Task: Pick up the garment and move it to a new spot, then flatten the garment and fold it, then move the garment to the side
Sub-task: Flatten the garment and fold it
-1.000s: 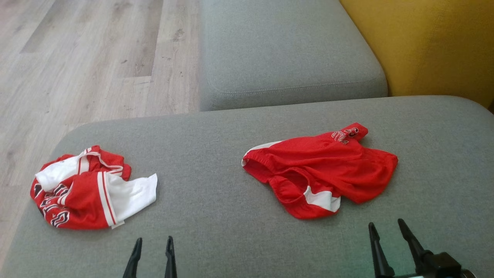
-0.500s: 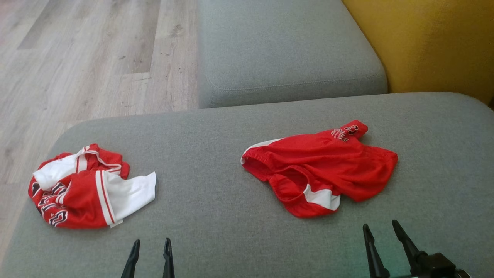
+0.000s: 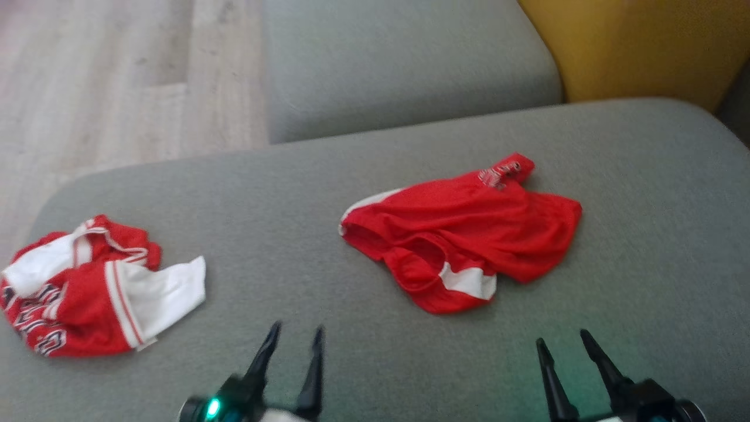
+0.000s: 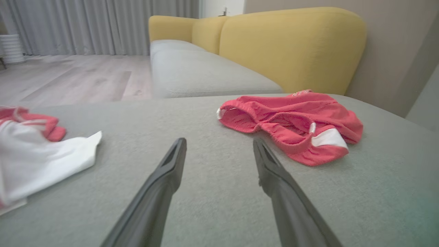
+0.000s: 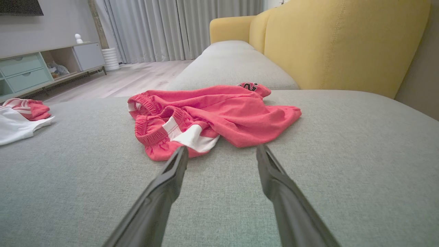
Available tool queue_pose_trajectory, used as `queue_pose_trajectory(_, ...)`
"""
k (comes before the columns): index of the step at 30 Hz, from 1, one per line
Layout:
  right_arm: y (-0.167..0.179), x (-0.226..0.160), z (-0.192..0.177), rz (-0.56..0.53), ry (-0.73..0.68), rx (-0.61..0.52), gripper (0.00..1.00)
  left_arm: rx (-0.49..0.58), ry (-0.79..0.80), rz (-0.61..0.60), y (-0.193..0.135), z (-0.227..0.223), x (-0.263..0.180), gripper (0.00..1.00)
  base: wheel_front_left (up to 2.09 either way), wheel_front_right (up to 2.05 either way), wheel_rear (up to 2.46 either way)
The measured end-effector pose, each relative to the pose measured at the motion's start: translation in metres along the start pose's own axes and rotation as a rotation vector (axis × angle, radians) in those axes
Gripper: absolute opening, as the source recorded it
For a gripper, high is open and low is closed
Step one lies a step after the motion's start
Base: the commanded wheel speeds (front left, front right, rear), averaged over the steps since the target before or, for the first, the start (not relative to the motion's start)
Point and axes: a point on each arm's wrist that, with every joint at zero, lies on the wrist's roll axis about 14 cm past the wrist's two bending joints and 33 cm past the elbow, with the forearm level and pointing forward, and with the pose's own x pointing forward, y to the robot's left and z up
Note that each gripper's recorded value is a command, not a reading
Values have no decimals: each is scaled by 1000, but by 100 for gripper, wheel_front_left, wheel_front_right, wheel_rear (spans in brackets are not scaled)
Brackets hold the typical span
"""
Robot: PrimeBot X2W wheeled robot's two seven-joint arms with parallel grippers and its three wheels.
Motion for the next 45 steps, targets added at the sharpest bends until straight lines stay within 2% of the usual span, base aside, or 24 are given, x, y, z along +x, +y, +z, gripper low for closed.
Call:
queue_pose_trajectory(8, -18, 8, 5, -61, 1, -11, 100, 26, 78, -319, -76, -7, 54, 100, 0, 0, 0)
queue_pose_trajectory(12, -27, 5, 1, -100, 20, -8, 100, 32, 172, -420, -101, -25, 71, 100, 0, 0, 0)
queue_pose_trajectory(21, -56, 0, 1, -209, 32, 3, 100, 105, 267, -524, -137, -41, 110, 100, 0, 0, 0)
queue_pose_trajectory(28, -72, -15, -5, -285, 62, 10, 100, 138, 349, -586, -155, -64, 119, 100, 0, 0, 0)
queue_pose_trajectory(29, -74, -18, -6, -295, 65, 11, 100, 140, 358, -592, -157, -67, 119, 95, 0, 0, 0)
queue_pose_trajectory(30, -76, -20, -6, -305, 66, 15, 100, 142, 364, -597, -159, -69, 120, 64, 0, 0, 0)
queue_pose_trajectory(31, -78, -22, -6, -314, 67, 17, 100, 145, 367, -602, -161, -70, 121, 25, 0, 0, 0)
queue_pose_trajectory(32, -80, -23, -6, -323, 68, 17, 100, 145, 365, -607, -163, -71, 122, 0, 0, 0, 0)
queue_pose_trajectory(36, -85, -31, -6, -352, 63, 23, 100, 134, 299, -670, -183, -57, 124, 0, 0, 0, 0)
queue_pose_trajectory(39, -87, -34, -2, -360, 45, 25, 100, 104, 203, -729, -206, -25, 126, 0, 0, 0, 0)
queue_pose_trajectory(42, -89, -38, 3, -368, 22, 27, 100, 104, 55, -778, -230, 30, 137, 0, 0, 0, 0)
queue_pose_trajectory(45, -89, -41, 8, -370, -4, 31, 100, 145, -151, -818, -252, 106, 148, 0, 0, 0, 0)
